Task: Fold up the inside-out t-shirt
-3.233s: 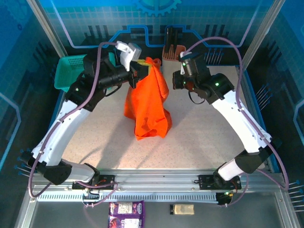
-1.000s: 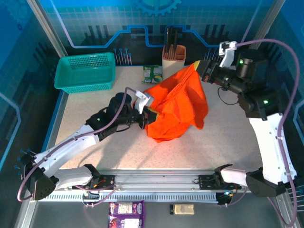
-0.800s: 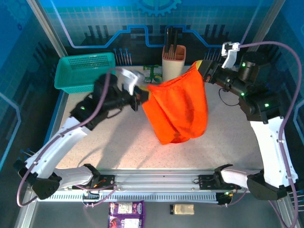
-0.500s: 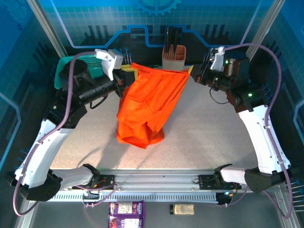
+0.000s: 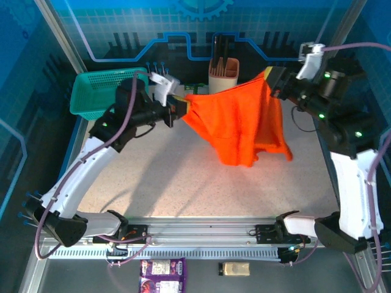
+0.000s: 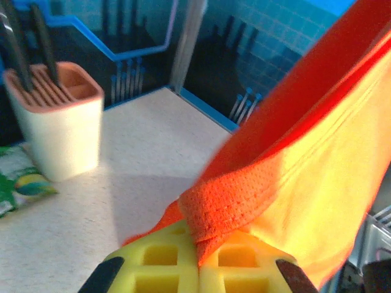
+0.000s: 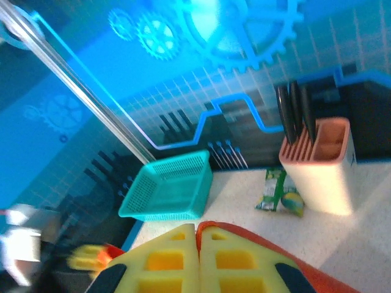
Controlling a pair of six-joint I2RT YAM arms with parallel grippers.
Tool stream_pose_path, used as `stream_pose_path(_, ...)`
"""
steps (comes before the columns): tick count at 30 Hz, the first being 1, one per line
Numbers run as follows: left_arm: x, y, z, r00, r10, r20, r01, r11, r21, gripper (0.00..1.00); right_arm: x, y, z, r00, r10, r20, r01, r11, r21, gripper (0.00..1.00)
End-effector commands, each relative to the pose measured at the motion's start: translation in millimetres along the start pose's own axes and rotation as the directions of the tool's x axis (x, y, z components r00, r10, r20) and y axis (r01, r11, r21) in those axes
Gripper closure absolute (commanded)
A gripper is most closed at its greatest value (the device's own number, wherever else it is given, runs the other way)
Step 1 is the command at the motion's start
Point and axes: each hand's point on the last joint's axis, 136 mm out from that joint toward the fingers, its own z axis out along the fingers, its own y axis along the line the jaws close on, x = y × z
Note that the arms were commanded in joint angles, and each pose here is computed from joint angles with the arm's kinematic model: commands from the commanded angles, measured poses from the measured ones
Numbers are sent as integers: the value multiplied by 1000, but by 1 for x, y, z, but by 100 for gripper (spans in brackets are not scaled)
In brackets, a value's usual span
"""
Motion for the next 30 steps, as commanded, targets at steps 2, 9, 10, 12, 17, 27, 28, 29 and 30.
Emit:
stream_pose_path(2, -61, -9, -56, 988, 97, 116, -91, 994, -55, 100, 16, -8, 39, 995, 94, -35, -95, 994, -44, 100)
stream_pose_path(9, -110, -39, -88, 963, 160, 215, -165, 986, 8, 100, 28, -3, 59, 992, 99, -80, -105, 991, -82, 100)
stream_pose_path(10, -111, -44, -87, 963, 147, 224, -160, 986, 41, 100, 29, -9, 59, 993, 89, -75, -93, 994, -60, 100)
stream_pose_path(12, -107, -49, -79, 970, 114, 216, -140, 985, 105, 100, 35, -26, 61, 994, 79, -78, -79, 997, 4, 100)
stream_pose_path(17, -58, -44, -20, 995, 23, 100, -43, 978, 204, 100, 72, -98, 70, 983, 102, -149, -67, 972, 224, 100)
stream_pose_path(27, 133, -22, 149, 897, -199, -394, 268, 955, 126, 74, 174, -246, 35, 927, 239, -289, 15, 747, 665, 79)
stream_pose_path(28, 138, -20, 151, 892, -208, -401, 271, 957, 108, 67, 179, -248, 32, 922, 239, -304, 28, 743, 669, 76)
stream_pose_path(29, 139, -18, 149, 891, -218, -399, 275, 957, 90, 64, 183, -248, 30, 918, 240, -314, 33, 745, 666, 73)
stream_pose_path(30, 140, -15, 146, 892, -224, -393, 272, 960, 70, 60, 188, -246, 28, 913, 243, -328, 37, 752, 659, 70)
